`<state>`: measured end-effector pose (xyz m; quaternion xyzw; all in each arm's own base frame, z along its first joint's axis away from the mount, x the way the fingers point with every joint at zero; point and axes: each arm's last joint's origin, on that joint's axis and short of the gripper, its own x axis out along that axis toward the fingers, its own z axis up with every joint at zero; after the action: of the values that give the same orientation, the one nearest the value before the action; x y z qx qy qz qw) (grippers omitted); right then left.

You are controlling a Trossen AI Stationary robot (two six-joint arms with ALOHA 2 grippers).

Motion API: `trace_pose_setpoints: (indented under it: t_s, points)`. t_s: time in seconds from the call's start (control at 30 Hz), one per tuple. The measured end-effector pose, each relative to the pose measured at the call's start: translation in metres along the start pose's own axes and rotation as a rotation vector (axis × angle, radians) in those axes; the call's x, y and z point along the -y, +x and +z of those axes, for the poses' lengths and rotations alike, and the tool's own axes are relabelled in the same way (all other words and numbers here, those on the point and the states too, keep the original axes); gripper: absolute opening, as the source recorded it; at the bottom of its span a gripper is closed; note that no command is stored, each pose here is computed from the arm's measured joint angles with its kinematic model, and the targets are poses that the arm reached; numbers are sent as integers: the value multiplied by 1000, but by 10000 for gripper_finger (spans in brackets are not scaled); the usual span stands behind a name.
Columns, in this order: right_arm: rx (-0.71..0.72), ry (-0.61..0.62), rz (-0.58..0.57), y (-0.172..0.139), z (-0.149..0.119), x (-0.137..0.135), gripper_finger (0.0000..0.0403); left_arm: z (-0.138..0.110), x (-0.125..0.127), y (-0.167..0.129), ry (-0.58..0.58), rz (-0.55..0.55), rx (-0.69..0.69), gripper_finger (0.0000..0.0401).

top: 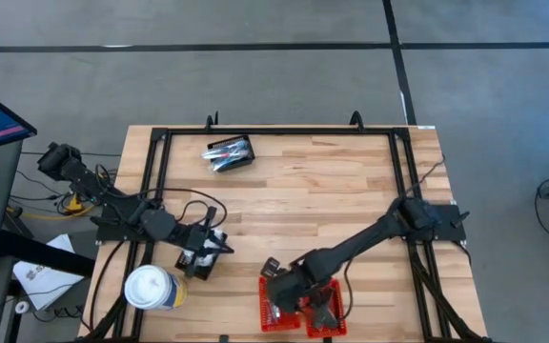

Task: Pick & Place Travel size toiletries
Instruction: Put the nail cutter into the left red bin, then return to Home Position

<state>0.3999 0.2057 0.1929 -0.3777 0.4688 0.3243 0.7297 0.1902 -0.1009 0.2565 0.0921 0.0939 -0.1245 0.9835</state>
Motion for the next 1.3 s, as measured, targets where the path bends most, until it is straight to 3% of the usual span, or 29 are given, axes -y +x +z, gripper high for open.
trace_pose_setpoints:
  t_s: [0.2, 0.4, 0.77, 1.3]
  points:
    - [-24, -205, 35, 16, 14, -8, 46, 1, 8, -2, 7, -39, 11, 0]
    - [-65, -252, -45, 8, 23, -9, 48, 2, 10, -3, 20, -47, 20, 0]
    - [-83, -214, -41, 6, 25, -13, 71, 2, 10, -3, 21, -47, 21, 0]
    - [-90, -38, -67, 4, 30, -23, 108, 2, 11, -3, 10, -49, 22, 0]
